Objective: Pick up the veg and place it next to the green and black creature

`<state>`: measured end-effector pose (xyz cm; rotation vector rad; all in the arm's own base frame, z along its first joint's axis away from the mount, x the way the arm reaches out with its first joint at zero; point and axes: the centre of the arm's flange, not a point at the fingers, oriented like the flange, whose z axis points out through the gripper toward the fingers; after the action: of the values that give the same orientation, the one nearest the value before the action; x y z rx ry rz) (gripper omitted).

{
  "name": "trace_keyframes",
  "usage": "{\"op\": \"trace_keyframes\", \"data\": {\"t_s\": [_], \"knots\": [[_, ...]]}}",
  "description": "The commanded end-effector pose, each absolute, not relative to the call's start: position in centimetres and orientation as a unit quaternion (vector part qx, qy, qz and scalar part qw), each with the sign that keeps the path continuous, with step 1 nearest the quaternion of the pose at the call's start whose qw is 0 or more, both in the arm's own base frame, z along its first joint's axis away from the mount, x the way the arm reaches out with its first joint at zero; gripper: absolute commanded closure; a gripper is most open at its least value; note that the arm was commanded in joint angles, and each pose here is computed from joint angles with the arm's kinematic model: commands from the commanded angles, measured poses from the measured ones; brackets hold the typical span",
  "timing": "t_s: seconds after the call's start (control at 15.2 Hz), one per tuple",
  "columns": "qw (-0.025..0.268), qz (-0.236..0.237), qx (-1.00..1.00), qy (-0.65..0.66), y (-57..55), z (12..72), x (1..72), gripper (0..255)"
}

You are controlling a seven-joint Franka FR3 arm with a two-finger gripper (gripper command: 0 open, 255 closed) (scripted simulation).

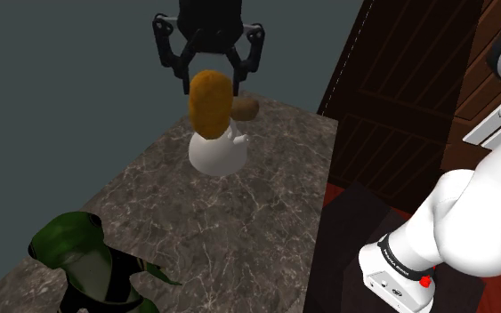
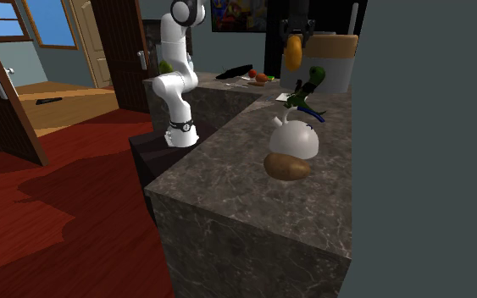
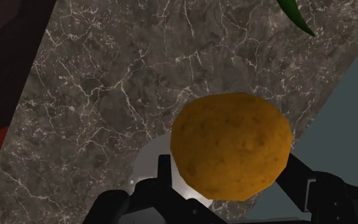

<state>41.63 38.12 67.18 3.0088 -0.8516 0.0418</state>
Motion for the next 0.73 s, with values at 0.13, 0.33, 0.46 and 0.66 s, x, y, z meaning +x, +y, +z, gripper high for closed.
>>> {"op": "trace_keyframes", "data": {"t_s": [0.13, 0.33, 0.46, 0.66], "knots": [[0.007, 0.013, 0.962, -0.273, 43.1, 67.1, 39.7, 255], [0.007, 0.013, 0.962, -0.273, 46.0, 67.1, 38.5, 255], [0.007, 0.013, 0.962, -0.273, 46.0, 66.0, 38.5, 255], [0.007, 0.013, 0.962, -0.273, 46.0, 64.5, 38.5, 255]]}}
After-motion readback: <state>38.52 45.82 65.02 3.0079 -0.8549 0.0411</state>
